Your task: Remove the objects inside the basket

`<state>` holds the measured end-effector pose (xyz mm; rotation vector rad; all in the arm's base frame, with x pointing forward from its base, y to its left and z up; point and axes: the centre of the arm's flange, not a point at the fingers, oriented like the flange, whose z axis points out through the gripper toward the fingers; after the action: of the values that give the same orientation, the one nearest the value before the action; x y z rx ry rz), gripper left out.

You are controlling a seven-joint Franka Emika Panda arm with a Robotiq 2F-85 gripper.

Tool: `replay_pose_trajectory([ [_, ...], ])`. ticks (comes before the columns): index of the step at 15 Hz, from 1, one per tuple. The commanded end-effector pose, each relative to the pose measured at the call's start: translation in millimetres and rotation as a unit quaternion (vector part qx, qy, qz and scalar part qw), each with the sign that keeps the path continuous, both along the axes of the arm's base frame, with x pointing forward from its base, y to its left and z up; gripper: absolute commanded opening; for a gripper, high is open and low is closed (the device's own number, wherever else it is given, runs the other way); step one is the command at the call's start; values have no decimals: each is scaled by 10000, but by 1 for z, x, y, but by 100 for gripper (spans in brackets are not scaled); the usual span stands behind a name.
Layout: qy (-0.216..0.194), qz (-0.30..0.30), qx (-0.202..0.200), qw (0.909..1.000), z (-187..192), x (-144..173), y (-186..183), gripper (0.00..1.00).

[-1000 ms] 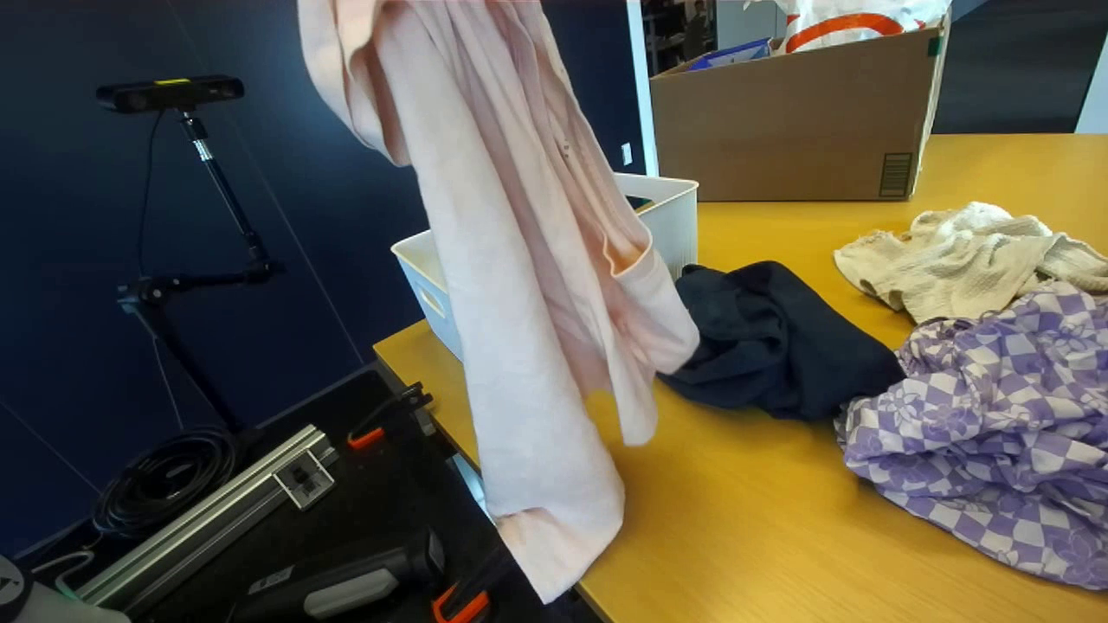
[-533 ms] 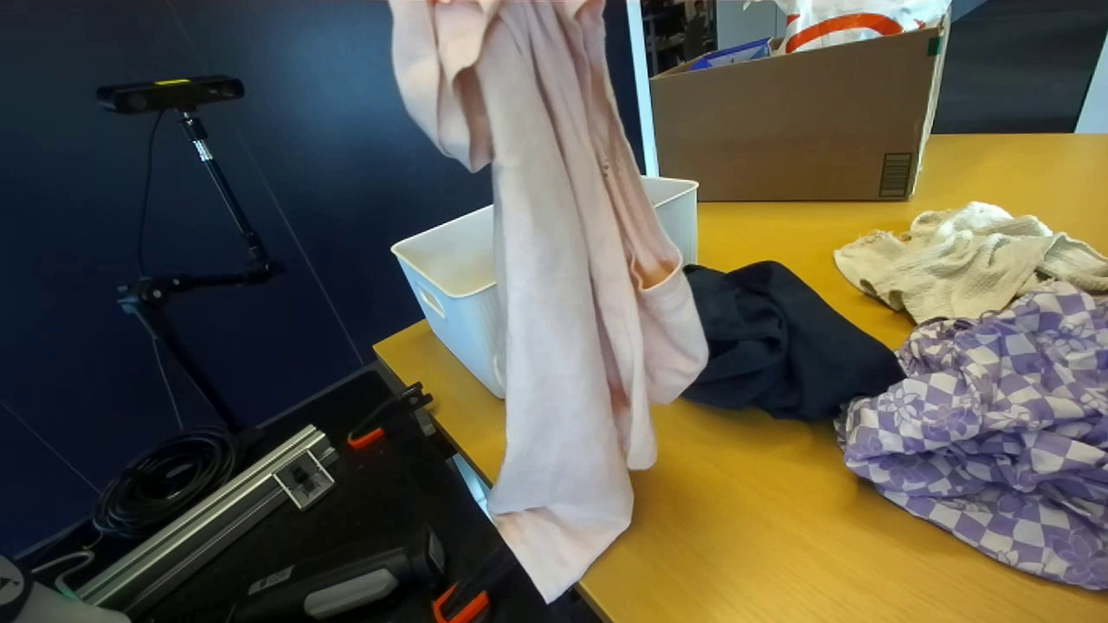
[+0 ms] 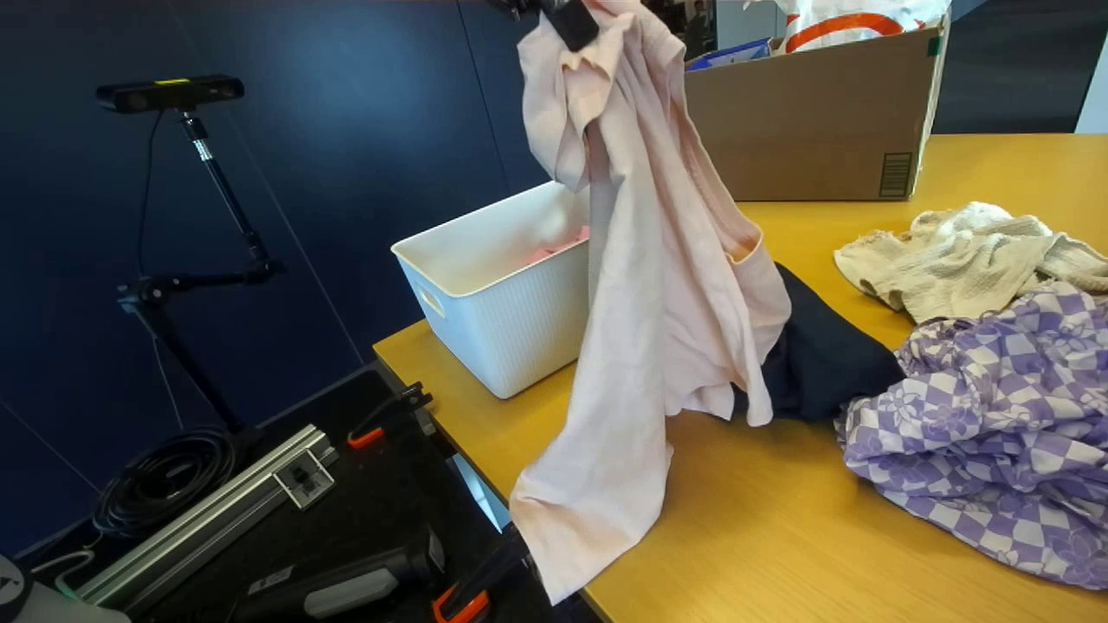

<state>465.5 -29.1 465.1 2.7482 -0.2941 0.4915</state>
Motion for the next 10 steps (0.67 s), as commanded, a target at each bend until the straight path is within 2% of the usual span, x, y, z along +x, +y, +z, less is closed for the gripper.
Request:
replay_pose_trajectory([
  [1,-120,386,387,9984,-12,6,21,2],
  [6,226,736,949,9925,-29,-9,47,2],
  [10,748,783,1286,9858,-70,-20,48,2],
])
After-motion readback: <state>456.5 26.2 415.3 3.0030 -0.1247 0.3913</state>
